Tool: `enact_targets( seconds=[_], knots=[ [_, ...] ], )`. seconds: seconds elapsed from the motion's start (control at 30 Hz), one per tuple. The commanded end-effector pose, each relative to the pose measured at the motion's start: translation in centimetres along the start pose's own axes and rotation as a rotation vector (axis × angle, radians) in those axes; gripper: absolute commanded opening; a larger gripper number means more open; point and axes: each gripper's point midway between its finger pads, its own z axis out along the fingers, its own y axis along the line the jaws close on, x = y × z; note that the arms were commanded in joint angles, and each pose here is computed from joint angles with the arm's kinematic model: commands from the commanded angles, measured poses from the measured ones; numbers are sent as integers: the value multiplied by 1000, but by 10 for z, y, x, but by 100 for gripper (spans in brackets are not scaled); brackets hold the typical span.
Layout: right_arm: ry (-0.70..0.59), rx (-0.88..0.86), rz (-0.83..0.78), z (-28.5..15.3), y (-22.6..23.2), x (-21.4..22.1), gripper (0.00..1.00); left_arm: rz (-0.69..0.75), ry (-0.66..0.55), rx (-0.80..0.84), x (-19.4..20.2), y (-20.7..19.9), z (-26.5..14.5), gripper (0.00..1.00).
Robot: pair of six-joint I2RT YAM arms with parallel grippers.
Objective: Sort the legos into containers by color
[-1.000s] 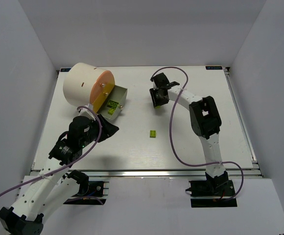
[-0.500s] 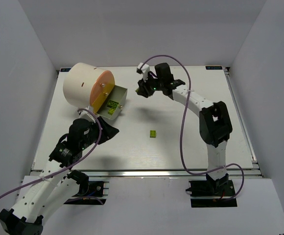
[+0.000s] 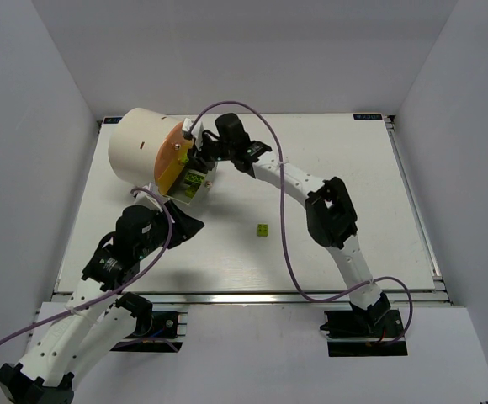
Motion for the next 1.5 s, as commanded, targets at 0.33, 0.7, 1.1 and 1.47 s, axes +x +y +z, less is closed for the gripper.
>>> enact_targets(
  seconds=[0.33,0.7,1.1,1.47],
  knots=[
    [-22,108,-3,-27,-26,-27,69,5,15,79,-5,-20,13,58],
    [234,327,516,-176,-75,44,0,59,310,61,37,-32,86,34],
    [230,245,716,-317,-33,108,81,310,540,-211,111,-53,169,80],
    [179,281,739,-347,-32,107,82,512,522,-509,133,-28,220,79]
  ],
)
